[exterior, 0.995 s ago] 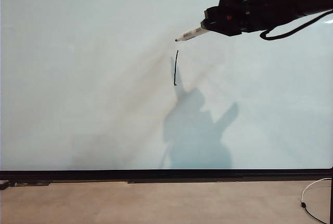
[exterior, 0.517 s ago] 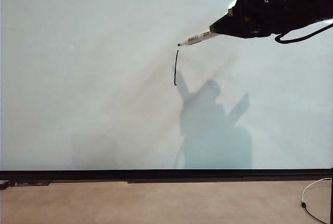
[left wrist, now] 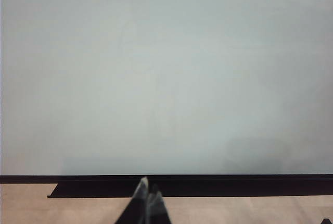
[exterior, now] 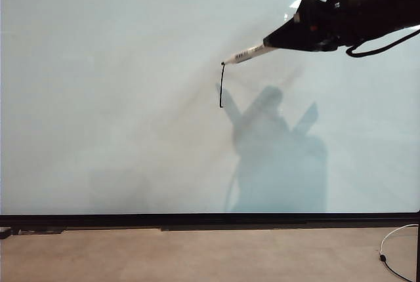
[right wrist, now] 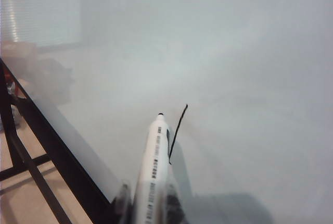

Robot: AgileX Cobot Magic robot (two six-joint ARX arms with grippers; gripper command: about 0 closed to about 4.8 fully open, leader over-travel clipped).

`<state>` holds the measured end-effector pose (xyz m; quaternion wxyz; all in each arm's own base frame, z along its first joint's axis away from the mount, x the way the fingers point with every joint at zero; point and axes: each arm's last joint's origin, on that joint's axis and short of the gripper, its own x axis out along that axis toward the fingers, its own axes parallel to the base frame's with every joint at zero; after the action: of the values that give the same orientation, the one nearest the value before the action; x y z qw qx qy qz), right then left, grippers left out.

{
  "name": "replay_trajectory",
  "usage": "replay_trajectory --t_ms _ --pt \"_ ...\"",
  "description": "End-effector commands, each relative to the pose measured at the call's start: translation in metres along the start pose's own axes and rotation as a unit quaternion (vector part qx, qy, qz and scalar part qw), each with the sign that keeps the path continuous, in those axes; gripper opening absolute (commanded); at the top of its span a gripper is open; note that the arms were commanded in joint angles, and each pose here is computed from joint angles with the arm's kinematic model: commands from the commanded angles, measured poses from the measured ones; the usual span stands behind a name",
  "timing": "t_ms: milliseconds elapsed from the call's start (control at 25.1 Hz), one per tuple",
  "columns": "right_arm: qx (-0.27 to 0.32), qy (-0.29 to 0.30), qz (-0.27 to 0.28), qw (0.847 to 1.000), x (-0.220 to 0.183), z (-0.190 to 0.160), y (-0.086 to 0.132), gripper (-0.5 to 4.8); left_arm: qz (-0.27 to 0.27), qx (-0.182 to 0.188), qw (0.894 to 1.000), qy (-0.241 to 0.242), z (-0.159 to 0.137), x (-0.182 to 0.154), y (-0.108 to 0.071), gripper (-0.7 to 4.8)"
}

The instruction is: Pick up the pen on the shelf to the right of the whiteboard and draw a rectangle.

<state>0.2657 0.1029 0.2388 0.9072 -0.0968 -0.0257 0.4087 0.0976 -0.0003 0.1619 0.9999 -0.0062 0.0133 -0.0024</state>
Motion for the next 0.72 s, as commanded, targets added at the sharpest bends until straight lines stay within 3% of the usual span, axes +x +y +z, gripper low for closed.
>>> replay_trajectory --t_ms 40,716 --pt "-0.009 0.002 -0.013 1.0 0.0008 0.0022 -0.0016 -0.06 0.0 0.002 1.0 -0.005 0.0016 -0.0002 0.0 -0.04" --pt "-0.019 -0.014 -0.019 1.0 0.0097 0.0059 -0.0077 -0.06 0.0 0.002 1.0 -0.004 0.0016 -0.0002 0.0 -0.04"
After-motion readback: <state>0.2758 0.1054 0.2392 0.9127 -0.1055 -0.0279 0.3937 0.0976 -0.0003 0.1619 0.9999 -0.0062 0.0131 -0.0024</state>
